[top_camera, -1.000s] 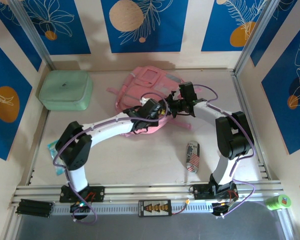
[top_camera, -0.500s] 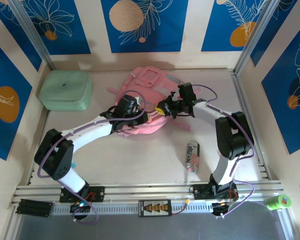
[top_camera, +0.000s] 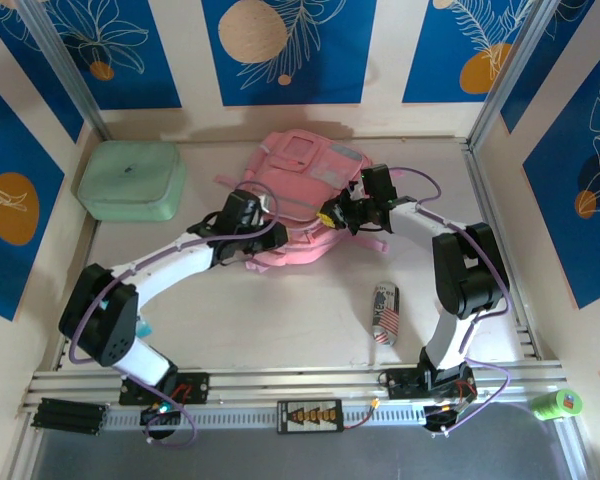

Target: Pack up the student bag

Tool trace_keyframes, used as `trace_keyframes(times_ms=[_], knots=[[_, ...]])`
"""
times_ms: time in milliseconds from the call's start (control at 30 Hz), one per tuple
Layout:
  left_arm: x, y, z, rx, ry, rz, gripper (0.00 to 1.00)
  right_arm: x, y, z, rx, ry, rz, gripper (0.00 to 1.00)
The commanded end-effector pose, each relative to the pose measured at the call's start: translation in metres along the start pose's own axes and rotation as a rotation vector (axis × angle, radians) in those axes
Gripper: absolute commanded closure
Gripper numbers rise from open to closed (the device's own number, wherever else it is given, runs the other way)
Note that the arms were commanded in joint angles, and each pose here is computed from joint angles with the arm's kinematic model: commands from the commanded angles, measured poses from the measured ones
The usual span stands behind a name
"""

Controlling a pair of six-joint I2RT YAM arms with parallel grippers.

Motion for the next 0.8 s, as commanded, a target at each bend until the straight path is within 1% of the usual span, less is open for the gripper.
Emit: trace_keyframes(times_ms=[0, 67, 133, 333, 433, 600, 767], knots=[[-0.016, -0.001, -0.004, 0.018, 0.114, -0.087, 0.62, 0.024, -0.007, 0.003, -0.002, -0.083, -0.066, 0.88], [-0.023, 0.004, -0.002, 0.033, 0.147, -0.136, 0.55, 0.026, -0.007, 0.004, 0.006, -0.096, -0.082, 0.88], [-0.027, 0.011, 0.001, 0.046, 0.148, -0.162, 0.52, 0.030, -0.009, 0.006, 0.015, -0.114, -0.104, 0.87], [-0.044, 0.038, 0.010, 0.083, 0.110, -0.133, 0.50, 0.046, -0.019, 0.017, 0.053, -0.198, -0.195, 0.88], [-0.043, 0.044, 0.010, 0.093, 0.101, -0.189, 0.48, 0.052, -0.022, 0.022, 0.072, -0.233, -0.221, 0.88], [-0.033, 0.041, 0.001, 0.039, 0.104, -0.297, 0.46, 0.058, -0.026, 0.027, 0.090, -0.263, -0.257, 0.88], [-0.037, 0.040, -0.011, -0.002, 0.111, -0.304, 0.44, 0.064, -0.031, 0.030, 0.106, -0.279, -0.286, 0.88]])
Point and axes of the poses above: each hand's point on the last joint's axis, 136 mm out from that joint toward the fingers, its own y axis out along the fingers, its own x axis along the line the jaws close on, z = x × y, the point moved 2 cm from there along -y, back along the fingers, and after that the axes turned 10 degrees about y, right-handed, at the moved point
